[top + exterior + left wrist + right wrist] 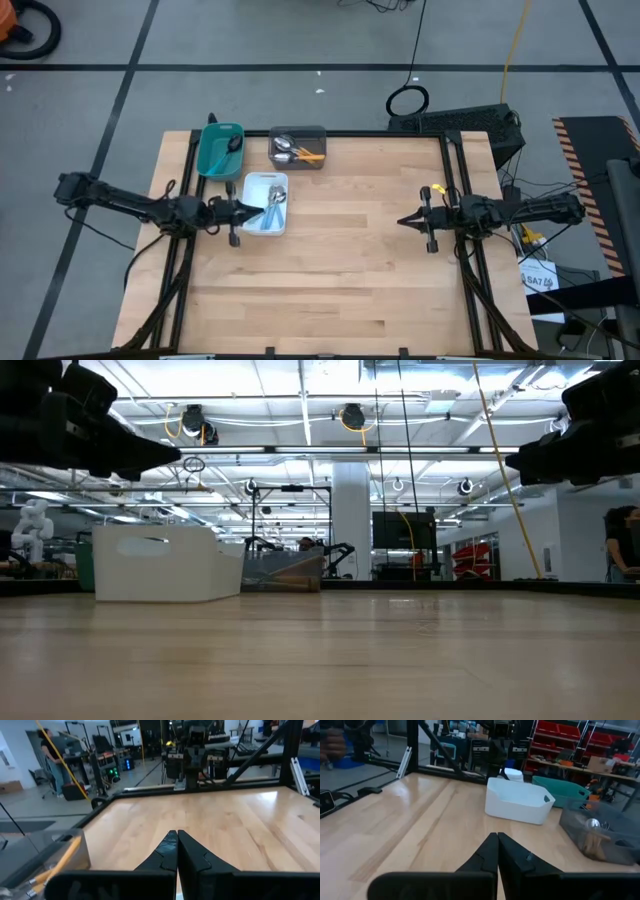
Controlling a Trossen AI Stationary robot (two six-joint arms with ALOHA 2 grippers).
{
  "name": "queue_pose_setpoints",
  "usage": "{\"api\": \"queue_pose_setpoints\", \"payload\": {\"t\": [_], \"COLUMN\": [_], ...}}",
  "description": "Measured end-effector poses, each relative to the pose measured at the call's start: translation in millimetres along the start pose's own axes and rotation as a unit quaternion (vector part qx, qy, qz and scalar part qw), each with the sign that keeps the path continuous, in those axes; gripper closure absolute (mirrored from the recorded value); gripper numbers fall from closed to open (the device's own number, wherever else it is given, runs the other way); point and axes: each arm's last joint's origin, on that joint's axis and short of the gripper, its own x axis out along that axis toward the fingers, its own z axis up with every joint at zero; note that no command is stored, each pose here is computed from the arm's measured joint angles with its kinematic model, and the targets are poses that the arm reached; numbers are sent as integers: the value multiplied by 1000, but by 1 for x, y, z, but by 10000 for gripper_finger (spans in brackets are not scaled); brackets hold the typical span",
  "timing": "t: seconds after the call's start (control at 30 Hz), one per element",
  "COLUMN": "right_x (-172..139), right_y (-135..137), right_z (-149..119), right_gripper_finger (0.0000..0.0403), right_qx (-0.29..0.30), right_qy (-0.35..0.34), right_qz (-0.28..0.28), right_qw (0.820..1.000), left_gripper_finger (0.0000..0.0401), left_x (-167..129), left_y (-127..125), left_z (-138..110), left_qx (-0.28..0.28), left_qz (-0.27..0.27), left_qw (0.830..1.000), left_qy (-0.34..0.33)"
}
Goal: Sort silverware by color (type)
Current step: Return To Home Position
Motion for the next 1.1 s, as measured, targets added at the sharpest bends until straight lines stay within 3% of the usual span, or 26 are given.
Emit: {"api": "queue_pose_setpoints", "payload": {"t": [0.8,1.1], "right_x": [0,0], "right_y": [1,1], "right_z": [-1,-1], "right_gripper_finger": [403,403], "right_qx": [-20,-21], "right_qy": [1,0], "right_qz": [20,21], "right_qw": [1000,1000], "left_gripper_finger": [400,400], "left_x": [-36,-37], "left_y": [10,13], "left_z": [3,4], "left_qx": [-3,22], "left_qz": [-2,-19], "left_qw": [1000,999], "left_qy": [-25,-36]}}
